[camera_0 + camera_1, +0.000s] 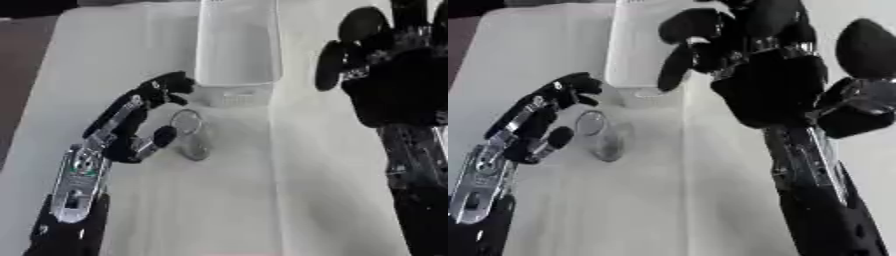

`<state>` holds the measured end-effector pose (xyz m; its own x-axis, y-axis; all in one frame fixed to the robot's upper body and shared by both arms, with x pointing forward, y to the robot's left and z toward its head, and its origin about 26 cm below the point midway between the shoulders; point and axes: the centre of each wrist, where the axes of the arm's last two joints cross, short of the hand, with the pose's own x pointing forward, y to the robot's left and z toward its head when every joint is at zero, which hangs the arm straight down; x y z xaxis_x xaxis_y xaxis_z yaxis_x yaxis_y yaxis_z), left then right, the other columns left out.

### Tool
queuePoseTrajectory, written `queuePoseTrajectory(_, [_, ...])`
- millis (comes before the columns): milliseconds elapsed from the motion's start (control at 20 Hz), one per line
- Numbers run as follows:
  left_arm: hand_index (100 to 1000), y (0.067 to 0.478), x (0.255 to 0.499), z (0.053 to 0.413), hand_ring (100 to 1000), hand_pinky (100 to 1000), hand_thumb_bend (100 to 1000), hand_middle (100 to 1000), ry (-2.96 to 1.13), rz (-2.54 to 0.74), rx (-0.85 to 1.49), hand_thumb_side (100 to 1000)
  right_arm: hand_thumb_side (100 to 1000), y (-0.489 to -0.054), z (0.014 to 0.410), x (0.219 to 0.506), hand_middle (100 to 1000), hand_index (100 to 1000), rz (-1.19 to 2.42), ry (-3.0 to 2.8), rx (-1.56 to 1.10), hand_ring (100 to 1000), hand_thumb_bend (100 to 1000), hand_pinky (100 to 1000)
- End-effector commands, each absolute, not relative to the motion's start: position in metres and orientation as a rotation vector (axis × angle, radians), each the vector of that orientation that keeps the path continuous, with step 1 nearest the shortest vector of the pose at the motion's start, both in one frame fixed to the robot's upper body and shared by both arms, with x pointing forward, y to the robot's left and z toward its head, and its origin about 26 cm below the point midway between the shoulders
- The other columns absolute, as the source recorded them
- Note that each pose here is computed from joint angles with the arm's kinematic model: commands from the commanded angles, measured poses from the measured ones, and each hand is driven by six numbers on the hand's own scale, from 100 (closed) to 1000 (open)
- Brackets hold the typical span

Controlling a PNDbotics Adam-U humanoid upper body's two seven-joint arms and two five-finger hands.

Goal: Pick up objects on the table and place them in the box.

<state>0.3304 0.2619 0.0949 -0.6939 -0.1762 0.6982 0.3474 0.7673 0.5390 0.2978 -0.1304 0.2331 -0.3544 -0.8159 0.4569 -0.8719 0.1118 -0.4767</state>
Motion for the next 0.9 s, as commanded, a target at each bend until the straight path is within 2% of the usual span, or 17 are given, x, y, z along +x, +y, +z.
queuePoseTrajectory(50, [959, 0.263, 0.329, 0.102, 849, 749, 368, 822, -2.196, -0.890, -0.115, 656, 884, -0.131, 0.240, 0.295, 885, 811, 1.150, -2.323, 1.744, 856, 100, 715])
queuePoseTrajectory(400, [961, 0.262, 0.325, 0.104, 848, 753, 374, 824, -2.190, -0.956, -0.117, 650, 883, -0.131, 0.239, 0.295, 885, 812, 1.149, -2.318, 1.742, 857, 100, 716])
queuePoseTrajectory(550, [945, 0.262, 0.323, 0.101, 829, 723, 382, 807, -2.178, -0.963, -0.123, 616, 883, -0.132, 0.239, 0.295, 885, 812, 1.149, -2.316, 1.741, 857, 100, 716])
queuePoseTrajectory(900, [938, 0.257, 0.323, 0.085, 819, 709, 372, 798, -2.140, -0.947, -0.146, 662, 883, -0.131, 0.239, 0.294, 885, 812, 1.147, -2.314, 1.745, 857, 100, 716])
